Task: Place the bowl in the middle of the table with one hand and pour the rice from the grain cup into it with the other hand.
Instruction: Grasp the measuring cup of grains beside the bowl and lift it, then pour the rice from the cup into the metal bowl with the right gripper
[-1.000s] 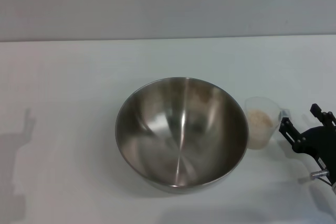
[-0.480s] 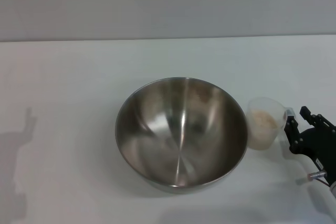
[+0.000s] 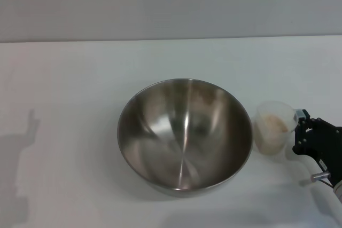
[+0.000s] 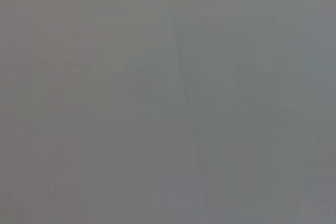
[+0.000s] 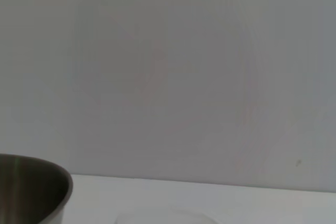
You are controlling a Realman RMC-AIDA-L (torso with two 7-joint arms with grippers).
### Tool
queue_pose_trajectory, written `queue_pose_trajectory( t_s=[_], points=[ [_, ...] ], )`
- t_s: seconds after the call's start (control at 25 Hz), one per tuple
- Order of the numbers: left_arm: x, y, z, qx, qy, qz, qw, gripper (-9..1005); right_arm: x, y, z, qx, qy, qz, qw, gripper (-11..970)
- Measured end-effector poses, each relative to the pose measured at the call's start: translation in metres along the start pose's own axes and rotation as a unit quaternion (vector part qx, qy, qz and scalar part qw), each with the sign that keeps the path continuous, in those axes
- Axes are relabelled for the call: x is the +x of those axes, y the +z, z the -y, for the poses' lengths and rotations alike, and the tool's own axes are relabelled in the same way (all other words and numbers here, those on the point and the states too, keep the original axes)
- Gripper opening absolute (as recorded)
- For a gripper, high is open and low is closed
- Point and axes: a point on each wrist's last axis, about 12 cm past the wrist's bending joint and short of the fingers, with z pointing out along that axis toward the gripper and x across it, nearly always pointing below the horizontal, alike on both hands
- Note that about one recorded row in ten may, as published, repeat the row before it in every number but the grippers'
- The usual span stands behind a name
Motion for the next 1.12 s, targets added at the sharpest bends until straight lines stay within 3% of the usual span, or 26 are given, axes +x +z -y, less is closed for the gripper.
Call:
queue_pose_trajectory(
  t_s=[0.36, 0.68, 0.96, 1.12],
  points=[
    [0.001, 0.0, 0.0, 0.001, 0.001, -0.001, 1.0, 829, -0.006, -0.014, 0.004, 0.019, 0.011, 0.045, 0.999, 16],
    [0.001, -0.001, 0.002, 0.006, 0.001, -0.002, 1.0, 830, -0.029, -0.042, 0.016, 0.045, -0.004, 0.171, 0.984, 12],
    [0.001, -0.001, 0.003, 0.008, 0.001, -0.004, 1.0, 830, -0.056, -0.019, 0.016, 0.017, -0.036, 0.25, 0.967, 12],
    [0.002, 0.0, 0.004, 0.009, 0.0, -0.006, 1.0, 829, -0.069, 0.005, -0.002, -0.002, -0.11, 0.269, 0.957, 11]
  ],
)
